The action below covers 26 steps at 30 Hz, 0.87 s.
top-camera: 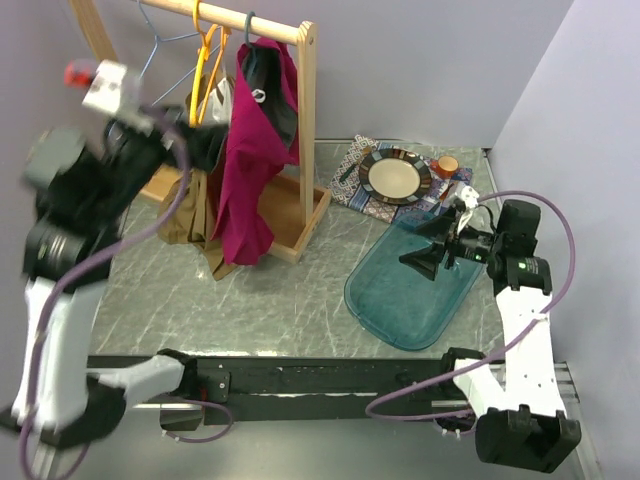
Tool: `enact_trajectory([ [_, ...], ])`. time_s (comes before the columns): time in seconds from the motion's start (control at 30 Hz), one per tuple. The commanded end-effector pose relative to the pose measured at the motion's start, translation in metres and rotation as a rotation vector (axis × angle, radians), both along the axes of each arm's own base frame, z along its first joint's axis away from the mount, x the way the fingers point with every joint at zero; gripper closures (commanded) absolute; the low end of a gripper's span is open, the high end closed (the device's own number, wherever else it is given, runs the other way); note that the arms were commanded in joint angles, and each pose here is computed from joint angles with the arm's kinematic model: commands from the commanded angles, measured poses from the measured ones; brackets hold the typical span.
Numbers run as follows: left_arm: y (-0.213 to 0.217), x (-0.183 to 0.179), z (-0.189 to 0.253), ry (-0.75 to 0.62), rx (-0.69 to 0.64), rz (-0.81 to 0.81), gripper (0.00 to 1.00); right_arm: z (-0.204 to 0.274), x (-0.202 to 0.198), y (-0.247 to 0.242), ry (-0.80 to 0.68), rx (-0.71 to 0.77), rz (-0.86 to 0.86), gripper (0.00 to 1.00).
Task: Place the skirt on the hanger
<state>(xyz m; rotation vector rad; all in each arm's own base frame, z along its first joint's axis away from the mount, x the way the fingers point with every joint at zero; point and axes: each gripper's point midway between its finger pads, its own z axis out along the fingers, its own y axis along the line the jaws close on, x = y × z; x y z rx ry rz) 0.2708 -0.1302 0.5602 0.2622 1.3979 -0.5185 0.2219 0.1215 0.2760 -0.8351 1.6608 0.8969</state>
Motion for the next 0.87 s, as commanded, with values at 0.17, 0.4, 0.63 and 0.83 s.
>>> enact_trajectory([
  [0.17,0.027,-0.095,-0.115,0.097,-0.106,-0.022,0.03,0.124,0.011,-0.112,-0.252,-0.139,-0.904,0.0],
  [0.4,0.058,-0.124,-0.145,0.086,-0.19,0.095,0.03,0.193,-0.041,-0.124,-0.358,0.006,-1.085,0.0],
  [0.63,0.061,-0.13,-0.147,0.121,-0.162,0.105,0.03,0.187,-0.048,-0.126,-0.346,0.026,-1.11,0.0],
  [0.83,0.064,-0.134,-0.148,0.125,-0.168,0.11,0.03,0.179,-0.041,-0.132,-0.326,0.008,-1.138,0.0],
])
